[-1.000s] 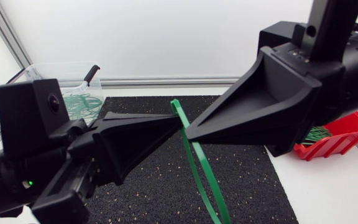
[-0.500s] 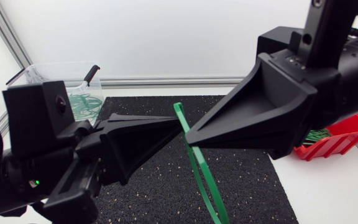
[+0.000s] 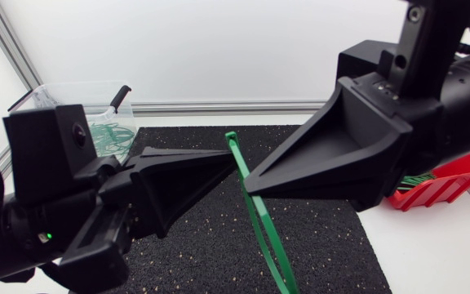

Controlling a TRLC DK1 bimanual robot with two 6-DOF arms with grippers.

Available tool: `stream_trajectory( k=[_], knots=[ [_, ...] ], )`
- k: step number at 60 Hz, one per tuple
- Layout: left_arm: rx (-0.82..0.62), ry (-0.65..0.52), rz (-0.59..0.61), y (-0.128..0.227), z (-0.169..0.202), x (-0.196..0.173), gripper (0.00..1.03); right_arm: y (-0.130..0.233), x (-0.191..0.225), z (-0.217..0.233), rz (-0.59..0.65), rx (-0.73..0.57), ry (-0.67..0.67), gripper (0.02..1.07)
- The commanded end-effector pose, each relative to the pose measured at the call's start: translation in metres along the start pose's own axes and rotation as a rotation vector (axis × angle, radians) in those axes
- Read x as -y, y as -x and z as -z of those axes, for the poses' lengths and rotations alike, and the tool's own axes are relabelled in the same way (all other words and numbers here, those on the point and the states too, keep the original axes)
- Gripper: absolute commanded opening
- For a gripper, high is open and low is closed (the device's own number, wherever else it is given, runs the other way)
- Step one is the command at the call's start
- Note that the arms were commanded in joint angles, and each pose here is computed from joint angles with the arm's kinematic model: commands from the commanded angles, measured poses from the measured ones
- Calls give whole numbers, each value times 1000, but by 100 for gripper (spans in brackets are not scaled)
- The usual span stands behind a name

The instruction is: Take a green cable tie from the red box, thread the tail through the head to close it, then place it in the transparent bin on the left.

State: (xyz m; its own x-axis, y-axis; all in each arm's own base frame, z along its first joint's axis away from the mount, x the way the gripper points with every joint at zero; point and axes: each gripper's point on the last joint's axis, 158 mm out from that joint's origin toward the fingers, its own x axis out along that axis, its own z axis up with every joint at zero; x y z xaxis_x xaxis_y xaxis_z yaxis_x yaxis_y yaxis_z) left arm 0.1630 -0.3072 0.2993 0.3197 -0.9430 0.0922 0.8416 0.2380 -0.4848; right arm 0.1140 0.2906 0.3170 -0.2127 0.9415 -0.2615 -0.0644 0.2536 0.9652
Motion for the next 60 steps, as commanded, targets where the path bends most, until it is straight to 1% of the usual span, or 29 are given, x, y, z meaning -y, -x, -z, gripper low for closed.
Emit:
stream_trajectory(
  k=[1, 48, 60],
  knots=[
    [19, -3, 12, -1, -8, 4, 4, 0, 4, -1, 2, 8, -35, 8],
    [27, -5, 15, 1, -13, 7, 4, 0, 9, -4, 6, 18, -46, 8],
    [14, 0, 21, 1, -7, 8, 4, 0, 7, -7, 3, 25, -40, 8]
  ],
)
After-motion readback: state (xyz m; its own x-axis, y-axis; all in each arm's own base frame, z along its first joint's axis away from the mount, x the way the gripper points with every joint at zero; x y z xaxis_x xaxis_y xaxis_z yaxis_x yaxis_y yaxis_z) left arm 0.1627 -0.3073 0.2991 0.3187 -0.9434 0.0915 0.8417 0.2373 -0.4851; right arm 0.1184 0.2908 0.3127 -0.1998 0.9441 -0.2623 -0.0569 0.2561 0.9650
